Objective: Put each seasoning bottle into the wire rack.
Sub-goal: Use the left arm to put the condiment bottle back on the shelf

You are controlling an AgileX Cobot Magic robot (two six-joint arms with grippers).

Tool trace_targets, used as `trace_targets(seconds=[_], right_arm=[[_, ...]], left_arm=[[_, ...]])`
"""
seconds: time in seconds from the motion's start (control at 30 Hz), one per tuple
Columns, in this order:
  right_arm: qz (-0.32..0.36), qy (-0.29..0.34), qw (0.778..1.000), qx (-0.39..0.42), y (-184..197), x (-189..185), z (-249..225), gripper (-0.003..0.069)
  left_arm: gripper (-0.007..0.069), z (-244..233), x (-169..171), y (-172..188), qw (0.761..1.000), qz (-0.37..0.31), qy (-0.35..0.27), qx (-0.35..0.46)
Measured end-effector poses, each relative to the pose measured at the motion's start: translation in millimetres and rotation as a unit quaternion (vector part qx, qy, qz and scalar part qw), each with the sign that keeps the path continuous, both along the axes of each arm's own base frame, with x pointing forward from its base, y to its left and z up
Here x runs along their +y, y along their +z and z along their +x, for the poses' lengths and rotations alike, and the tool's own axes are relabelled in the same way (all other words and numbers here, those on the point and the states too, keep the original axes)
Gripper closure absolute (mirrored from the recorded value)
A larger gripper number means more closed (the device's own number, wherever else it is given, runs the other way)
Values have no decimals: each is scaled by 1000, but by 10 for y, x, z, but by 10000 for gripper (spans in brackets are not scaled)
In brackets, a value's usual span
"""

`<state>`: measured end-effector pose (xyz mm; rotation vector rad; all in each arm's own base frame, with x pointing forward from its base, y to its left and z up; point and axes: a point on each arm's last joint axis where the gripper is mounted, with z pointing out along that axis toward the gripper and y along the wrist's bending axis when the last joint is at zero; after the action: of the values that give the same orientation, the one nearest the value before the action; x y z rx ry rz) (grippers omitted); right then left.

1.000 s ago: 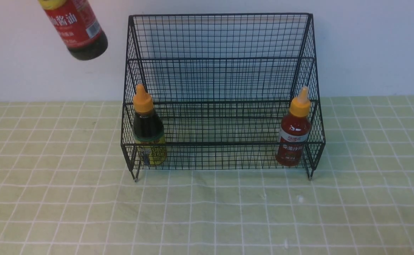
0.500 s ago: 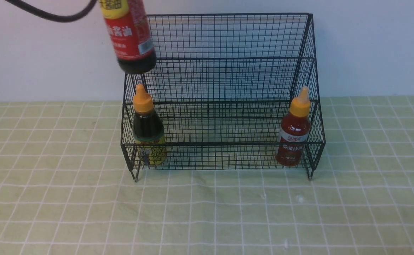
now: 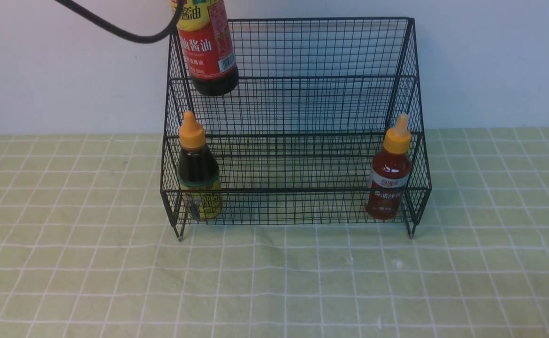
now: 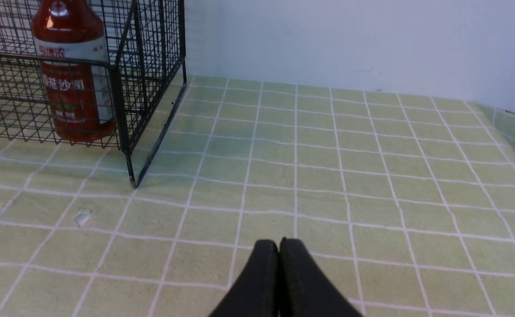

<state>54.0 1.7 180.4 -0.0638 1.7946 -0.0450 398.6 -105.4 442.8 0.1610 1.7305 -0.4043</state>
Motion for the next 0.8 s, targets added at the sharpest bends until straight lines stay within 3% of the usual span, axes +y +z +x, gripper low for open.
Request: trace_targets(seconds=[0.8], right_arm=[[1, 0, 1000, 0, 0, 1, 0, 673]], left_arm=[[352, -200, 8, 73, 999, 38, -24, 21]])
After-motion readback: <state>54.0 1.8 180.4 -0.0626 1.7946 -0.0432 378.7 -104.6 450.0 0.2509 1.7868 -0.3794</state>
